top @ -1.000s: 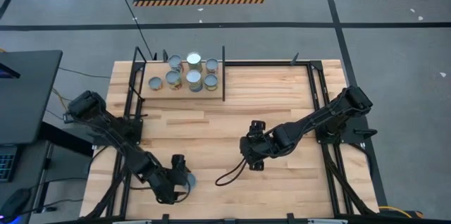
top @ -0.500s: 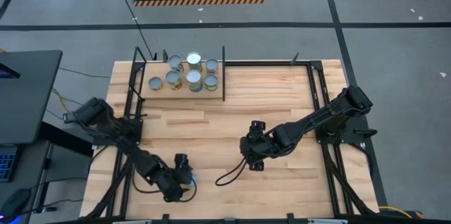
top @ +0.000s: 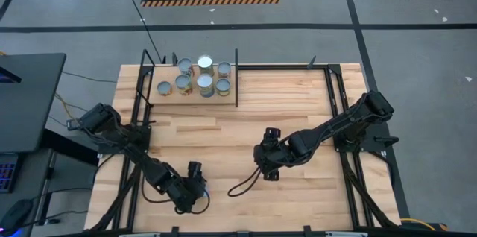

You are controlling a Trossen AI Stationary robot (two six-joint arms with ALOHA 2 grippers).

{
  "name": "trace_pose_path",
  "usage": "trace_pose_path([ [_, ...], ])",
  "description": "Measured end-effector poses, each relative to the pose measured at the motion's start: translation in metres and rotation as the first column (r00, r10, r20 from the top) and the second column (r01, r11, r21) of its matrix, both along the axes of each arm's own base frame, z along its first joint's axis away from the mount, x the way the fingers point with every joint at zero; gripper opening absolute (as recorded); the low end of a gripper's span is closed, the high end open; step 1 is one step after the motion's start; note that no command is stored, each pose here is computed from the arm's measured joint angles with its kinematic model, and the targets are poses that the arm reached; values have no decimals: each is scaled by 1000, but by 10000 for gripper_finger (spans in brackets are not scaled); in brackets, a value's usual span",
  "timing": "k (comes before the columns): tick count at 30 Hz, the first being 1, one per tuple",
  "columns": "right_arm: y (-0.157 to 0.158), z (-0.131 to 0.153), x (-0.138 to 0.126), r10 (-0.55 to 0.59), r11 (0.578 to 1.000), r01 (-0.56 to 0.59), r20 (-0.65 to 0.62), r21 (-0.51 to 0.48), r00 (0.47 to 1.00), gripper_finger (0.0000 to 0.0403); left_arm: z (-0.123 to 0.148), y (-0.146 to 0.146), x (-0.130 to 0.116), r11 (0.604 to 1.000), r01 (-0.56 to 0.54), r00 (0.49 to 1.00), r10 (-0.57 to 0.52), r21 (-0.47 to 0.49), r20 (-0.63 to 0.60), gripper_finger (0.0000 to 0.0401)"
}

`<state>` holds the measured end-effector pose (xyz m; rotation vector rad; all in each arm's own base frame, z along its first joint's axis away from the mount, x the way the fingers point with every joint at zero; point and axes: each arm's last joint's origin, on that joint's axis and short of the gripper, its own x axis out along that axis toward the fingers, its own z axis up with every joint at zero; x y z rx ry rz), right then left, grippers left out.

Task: Pick and place cans onto a shelf
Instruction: Put the canned salmon on the shelf

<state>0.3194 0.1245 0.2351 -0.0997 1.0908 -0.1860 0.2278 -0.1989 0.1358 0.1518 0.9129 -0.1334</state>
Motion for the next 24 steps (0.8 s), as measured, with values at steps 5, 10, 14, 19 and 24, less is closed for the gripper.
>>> trace_pose_path([
  [5,2,2,1,-19,997,23,51,-74,999,374,15,2,0,999,9,996,-13,51,92,151],
  [10,9,2,9,7,992,12,149,-124,989,374,37,2,8,983,-42,944,-20,181,331,136],
  [14,24,-8,16,103,989,-73,254,-126,962,374,46,2,17,975,-63,873,-49,212,486,136],
  [19,44,-14,17,212,973,-145,448,-180,869,374,48,14,18,981,-90,730,-53,173,681,158],
  [24,62,-14,17,335,932,-171,578,-320,744,374,55,35,10,988,-71,537,-80,139,840,146],
])
